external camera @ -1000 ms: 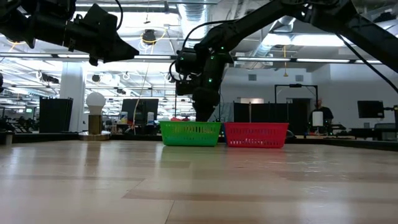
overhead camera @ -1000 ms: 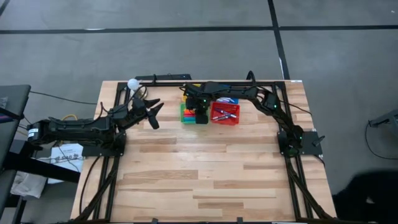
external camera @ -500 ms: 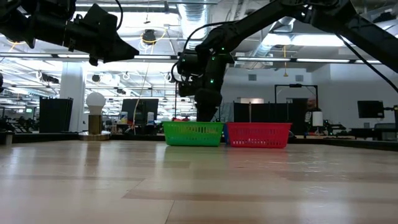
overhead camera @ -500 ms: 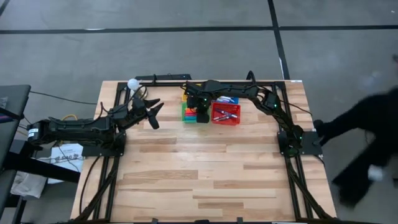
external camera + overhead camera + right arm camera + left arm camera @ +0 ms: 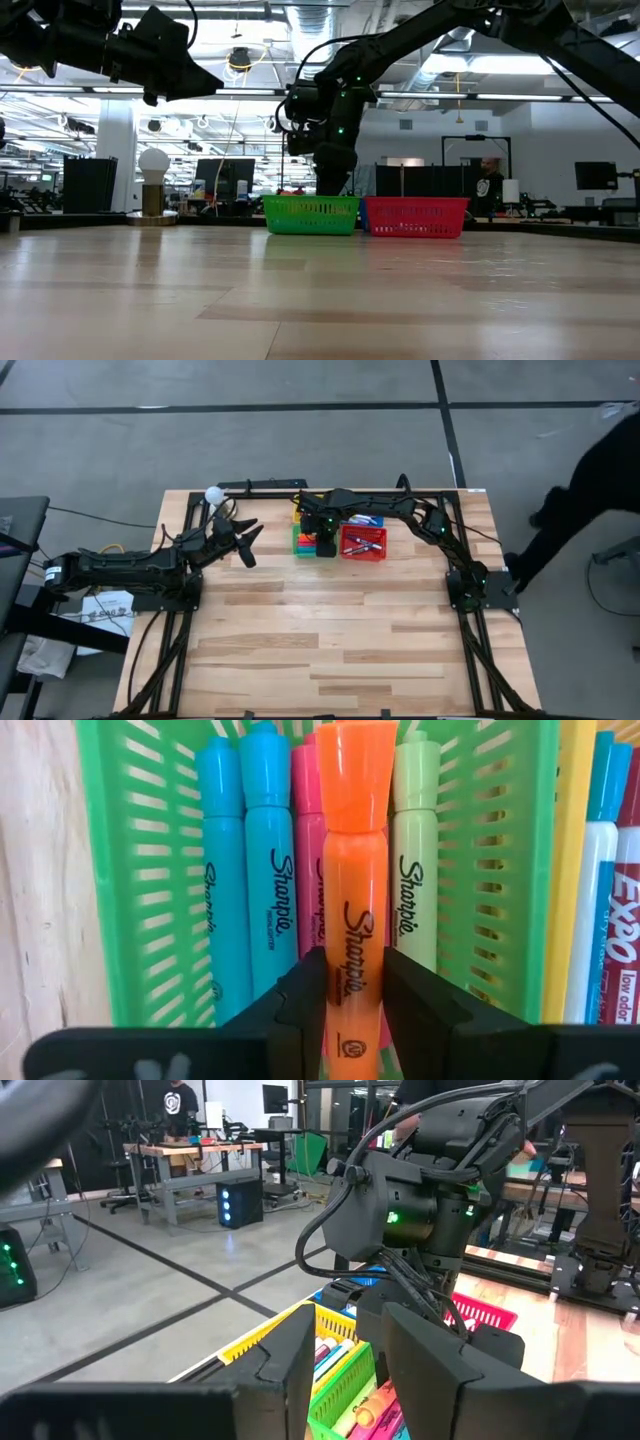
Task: Pick & Place Markers
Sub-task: Put the large orange highlighter pen into the green bin
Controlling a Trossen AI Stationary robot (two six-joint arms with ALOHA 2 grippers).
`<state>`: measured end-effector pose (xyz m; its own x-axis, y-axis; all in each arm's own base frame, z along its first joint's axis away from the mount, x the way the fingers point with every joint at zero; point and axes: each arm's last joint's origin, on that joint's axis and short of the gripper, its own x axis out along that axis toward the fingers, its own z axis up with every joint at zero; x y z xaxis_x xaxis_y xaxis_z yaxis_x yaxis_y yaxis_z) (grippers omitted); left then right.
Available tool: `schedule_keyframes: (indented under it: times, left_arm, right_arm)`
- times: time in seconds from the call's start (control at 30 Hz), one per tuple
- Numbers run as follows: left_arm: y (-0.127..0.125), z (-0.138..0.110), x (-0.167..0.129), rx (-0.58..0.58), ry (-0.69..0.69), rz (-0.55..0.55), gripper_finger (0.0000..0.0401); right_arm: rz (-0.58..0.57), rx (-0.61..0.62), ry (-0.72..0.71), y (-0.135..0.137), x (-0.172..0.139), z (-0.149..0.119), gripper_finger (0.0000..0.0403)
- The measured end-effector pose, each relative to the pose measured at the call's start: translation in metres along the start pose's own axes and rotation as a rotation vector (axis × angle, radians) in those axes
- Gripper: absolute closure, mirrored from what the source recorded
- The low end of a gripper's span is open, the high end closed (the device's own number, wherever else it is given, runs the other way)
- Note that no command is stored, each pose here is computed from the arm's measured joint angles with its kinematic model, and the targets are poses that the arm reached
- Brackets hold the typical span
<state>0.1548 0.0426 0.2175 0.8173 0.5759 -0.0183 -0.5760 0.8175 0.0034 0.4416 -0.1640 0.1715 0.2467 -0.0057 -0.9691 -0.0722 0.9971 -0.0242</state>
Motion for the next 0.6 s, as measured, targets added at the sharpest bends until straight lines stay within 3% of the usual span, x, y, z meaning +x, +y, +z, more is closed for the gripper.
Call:
schedule_keyframes:
  times: [0.6]
  left_arm:
    - [0.0, 0.0, 0.0, 0.0, 0.0, 0.0, 0.0284]
  right_arm:
    - [0.022, 0.0, -0.011, 0.0005, -0.0005, 0.0003, 0.0314]
